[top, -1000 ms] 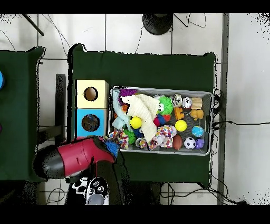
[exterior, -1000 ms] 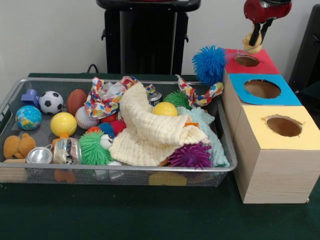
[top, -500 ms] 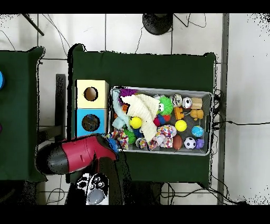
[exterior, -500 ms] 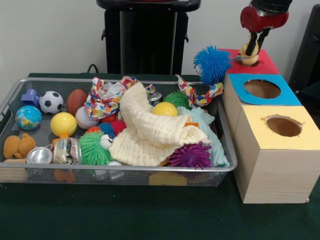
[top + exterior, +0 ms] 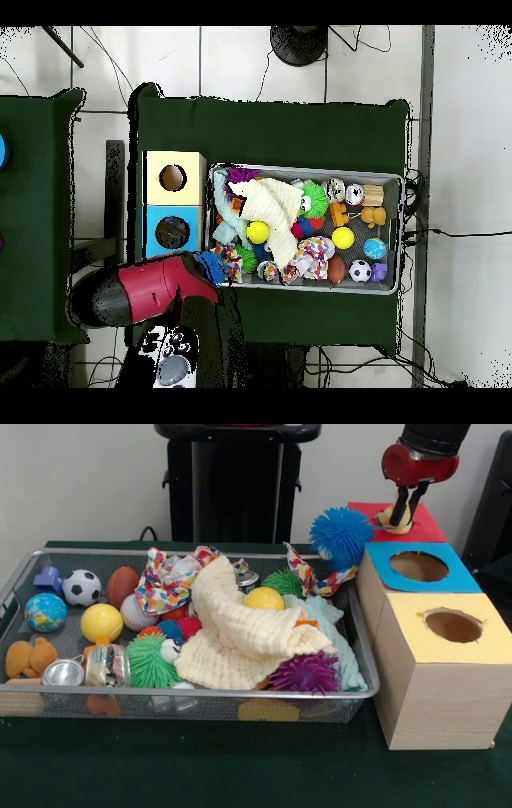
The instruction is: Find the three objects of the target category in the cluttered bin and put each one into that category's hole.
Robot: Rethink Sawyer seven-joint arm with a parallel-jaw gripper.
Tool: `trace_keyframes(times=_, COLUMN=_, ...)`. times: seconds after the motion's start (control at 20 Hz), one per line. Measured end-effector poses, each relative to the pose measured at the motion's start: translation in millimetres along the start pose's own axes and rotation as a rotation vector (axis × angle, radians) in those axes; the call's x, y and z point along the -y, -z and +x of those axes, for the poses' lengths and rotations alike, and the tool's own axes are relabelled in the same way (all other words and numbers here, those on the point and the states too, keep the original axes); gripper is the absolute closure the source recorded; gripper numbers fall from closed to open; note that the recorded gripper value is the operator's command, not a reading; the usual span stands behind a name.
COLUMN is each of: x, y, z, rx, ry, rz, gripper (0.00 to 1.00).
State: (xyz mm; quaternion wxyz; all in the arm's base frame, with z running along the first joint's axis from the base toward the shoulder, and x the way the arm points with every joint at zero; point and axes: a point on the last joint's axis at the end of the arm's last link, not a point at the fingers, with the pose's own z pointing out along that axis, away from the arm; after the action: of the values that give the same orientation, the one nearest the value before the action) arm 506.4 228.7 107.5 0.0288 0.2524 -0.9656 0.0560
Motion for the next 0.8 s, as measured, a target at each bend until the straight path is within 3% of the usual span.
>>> trace_keyframes(times=0.4, x=0.3, y=-3.0, z=2.0, rx=0.002, ry=0.005, rz=0.033, gripper=1.0)
trace_keyframes(times=0.8, x=0.8, y=-5.3, z=1.1, rx=0.013, ry=0.003, rz=0.038, gripper=1.0)
